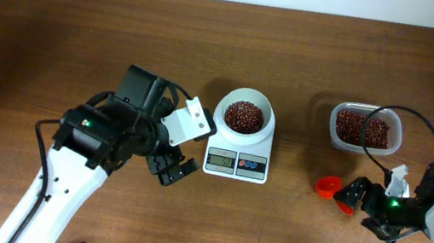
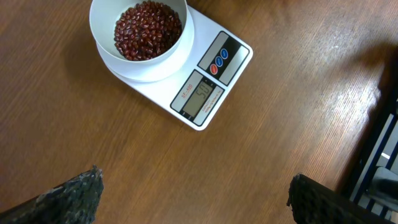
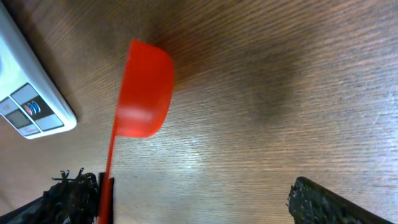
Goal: Scoop and weigh 50g on scale
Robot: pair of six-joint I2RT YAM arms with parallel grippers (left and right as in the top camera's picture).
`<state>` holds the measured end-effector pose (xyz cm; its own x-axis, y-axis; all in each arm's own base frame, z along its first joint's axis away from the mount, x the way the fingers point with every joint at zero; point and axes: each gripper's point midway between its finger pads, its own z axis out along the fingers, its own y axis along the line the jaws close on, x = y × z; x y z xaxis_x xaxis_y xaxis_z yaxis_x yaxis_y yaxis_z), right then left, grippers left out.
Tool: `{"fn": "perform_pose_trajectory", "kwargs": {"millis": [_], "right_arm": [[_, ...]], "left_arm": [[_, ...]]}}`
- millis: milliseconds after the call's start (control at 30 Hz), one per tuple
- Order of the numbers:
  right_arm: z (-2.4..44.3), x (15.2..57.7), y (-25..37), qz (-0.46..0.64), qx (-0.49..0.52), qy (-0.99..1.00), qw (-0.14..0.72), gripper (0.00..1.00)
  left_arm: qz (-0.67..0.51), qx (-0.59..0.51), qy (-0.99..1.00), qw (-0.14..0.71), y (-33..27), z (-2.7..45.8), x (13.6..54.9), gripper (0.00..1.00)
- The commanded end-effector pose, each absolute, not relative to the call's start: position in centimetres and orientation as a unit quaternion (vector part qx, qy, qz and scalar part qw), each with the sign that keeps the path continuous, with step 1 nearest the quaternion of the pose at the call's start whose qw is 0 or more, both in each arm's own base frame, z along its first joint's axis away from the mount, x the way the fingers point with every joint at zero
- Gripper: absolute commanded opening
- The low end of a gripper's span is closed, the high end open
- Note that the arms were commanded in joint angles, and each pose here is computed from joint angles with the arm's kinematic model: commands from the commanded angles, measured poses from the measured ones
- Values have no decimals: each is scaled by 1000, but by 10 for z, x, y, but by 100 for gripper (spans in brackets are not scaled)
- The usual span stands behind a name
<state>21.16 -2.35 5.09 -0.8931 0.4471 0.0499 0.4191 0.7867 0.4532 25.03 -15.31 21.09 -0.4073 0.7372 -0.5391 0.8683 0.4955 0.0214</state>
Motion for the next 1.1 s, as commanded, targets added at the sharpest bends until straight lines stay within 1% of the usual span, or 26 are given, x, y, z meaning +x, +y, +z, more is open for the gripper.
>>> {"fn": "perform_pose_trajectory", "kwargs": {"millis": [0,133,233,267,333,400,467,533,600,667,900,933,1000,1067], "right_arm": [[66,224,-16,283,262,921,50,99],[71,222,-29,303,336,891,50,99],[79,228,-33,334,353,871,70,99],[97,242,-26,387,343,850,97,99],[125,261,-18,440,293,835,152,99],[179,281,-11,483,210,814,244,99],[225,287,-7,475,154,810,307,99],[247,282,-1,464,132,810,334,99],[250,280,-2,448,128,815,344,99],[238,282,-9,421,143,830,337,99],[235,283,-12,413,145,834,336,99],[237,286,-10,403,112,837,353,99],[242,298,0,366,16,842,396,99],[240,314,17,320,-41,854,409,99]], "left_arm": [[-136,484,825,260,-154,218,250,99],[-136,484,825,260,-154,218,250,99],[-136,484,825,260,-154,218,250,99],[-136,484,825,260,-154,218,250,99],[-136,484,825,260,-154,218,250,99],[-136,484,825,260,-154,218,250,99],[-136,484,825,260,-154,218,250,99],[-136,484,825,260,-154,218,250,99],[-136,484,825,260,-154,218,250,99],[-136,484,825,260,-154,218,250,99],[-136,484,825,260,-154,218,250,99],[-136,484,825,260,-154,218,250,99],[-136,484,825,260,-154,218,250,99],[-136,484,825,260,-154,218,250,99]]}}
